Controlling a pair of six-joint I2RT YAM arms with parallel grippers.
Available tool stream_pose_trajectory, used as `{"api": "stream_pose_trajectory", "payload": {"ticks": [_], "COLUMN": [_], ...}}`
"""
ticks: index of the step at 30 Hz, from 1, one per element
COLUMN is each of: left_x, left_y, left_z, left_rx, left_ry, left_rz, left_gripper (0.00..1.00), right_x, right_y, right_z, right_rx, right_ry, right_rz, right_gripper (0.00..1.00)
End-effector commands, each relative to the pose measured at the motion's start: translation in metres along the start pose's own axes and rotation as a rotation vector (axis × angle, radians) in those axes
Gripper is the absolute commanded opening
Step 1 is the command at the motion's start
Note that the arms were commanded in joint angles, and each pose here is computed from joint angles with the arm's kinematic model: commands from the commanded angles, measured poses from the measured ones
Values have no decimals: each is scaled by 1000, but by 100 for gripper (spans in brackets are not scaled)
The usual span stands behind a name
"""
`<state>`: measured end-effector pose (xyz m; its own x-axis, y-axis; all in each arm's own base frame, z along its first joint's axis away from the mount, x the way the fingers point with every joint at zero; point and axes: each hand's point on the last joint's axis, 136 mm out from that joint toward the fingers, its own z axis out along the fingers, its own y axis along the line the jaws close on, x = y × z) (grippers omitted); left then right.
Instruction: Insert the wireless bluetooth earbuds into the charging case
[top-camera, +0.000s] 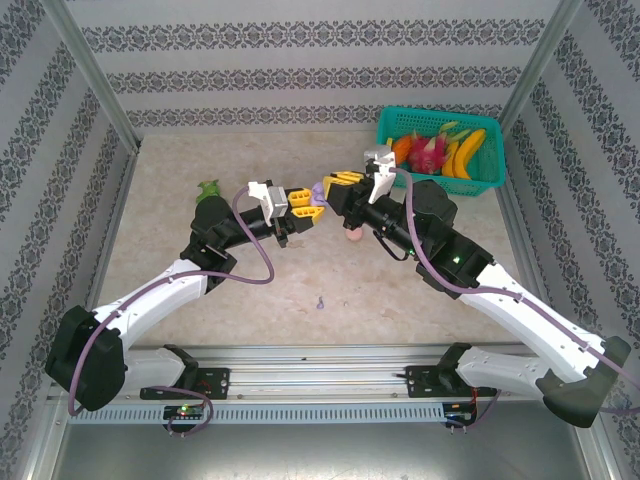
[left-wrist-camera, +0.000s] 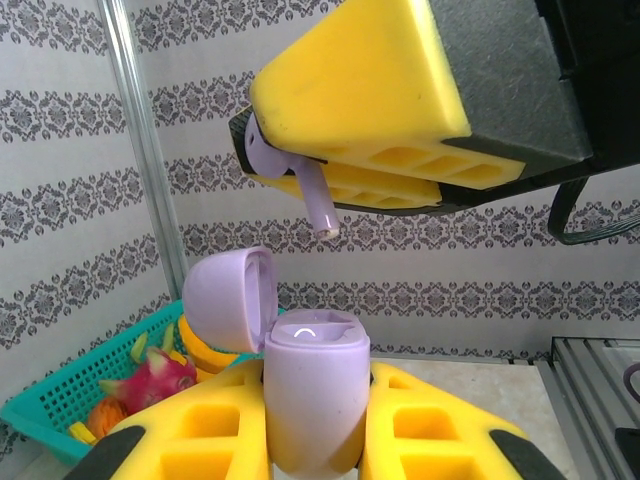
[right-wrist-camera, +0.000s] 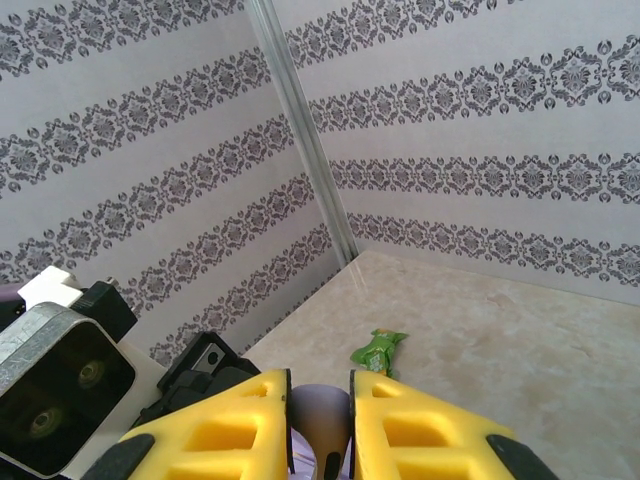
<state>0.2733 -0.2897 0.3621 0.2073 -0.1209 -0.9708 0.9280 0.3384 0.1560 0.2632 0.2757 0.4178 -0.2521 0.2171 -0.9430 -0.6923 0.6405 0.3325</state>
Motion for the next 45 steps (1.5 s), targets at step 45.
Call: {"api": "stream_pose_trajectory", "payload": {"ticks": [45], "left_x": [-17], "left_y": [1], "left_z": [6], "left_rx": [-11], "left_ry": [-37], "left_rz": [24], "left_gripper": [0], "right_x": [29], "right_y": [-7], "right_z": [8], "right_rx": [24], "right_ry": [43], "right_rz": [14], "right_gripper": [16]}}
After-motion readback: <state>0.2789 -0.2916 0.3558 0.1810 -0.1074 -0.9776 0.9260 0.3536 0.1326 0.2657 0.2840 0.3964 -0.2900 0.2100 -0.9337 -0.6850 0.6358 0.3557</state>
